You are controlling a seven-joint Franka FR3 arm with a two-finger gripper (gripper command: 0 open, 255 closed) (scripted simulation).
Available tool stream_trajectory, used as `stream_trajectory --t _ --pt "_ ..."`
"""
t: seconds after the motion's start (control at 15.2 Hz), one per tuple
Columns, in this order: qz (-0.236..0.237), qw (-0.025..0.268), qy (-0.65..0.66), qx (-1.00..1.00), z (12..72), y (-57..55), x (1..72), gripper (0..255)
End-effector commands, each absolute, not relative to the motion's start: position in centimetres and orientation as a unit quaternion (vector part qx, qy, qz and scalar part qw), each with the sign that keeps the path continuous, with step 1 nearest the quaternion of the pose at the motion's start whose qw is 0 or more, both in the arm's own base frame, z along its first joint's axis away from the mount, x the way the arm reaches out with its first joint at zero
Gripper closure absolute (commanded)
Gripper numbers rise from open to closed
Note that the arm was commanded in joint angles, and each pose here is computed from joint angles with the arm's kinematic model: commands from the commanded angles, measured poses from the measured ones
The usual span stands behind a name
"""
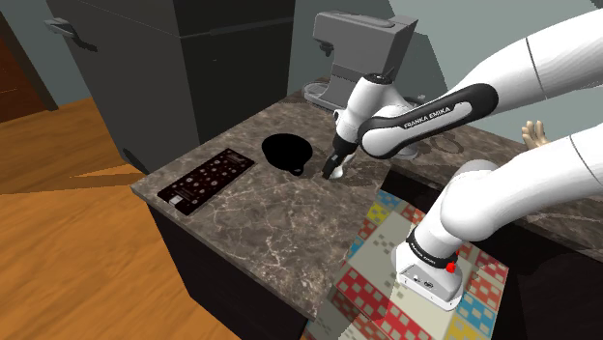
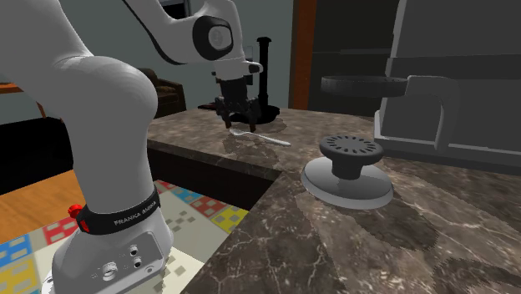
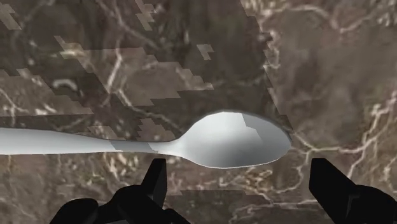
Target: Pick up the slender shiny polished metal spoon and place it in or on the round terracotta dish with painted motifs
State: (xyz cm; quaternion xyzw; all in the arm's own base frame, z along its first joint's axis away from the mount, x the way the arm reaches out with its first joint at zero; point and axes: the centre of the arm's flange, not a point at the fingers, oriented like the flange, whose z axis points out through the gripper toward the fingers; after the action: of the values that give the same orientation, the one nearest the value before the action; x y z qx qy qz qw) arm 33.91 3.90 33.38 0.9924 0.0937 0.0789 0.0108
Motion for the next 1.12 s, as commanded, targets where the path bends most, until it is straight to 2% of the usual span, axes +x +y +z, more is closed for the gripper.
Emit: stream_trajectory --t 0.0,0.33,0.4,1.06 --pt "0.079 0.011 0.094 0.992 33.21 3.86 33.92 0" --pt "0.079 0.011 0.094 0.992 33.21 3.86 33.93 0" --pt "0.079 0.011 0.094 0.992 33.21 3.86 33.93 255" --pt "0.079 0.011 0.094 0.992 33.73 3.86 33.92 255"
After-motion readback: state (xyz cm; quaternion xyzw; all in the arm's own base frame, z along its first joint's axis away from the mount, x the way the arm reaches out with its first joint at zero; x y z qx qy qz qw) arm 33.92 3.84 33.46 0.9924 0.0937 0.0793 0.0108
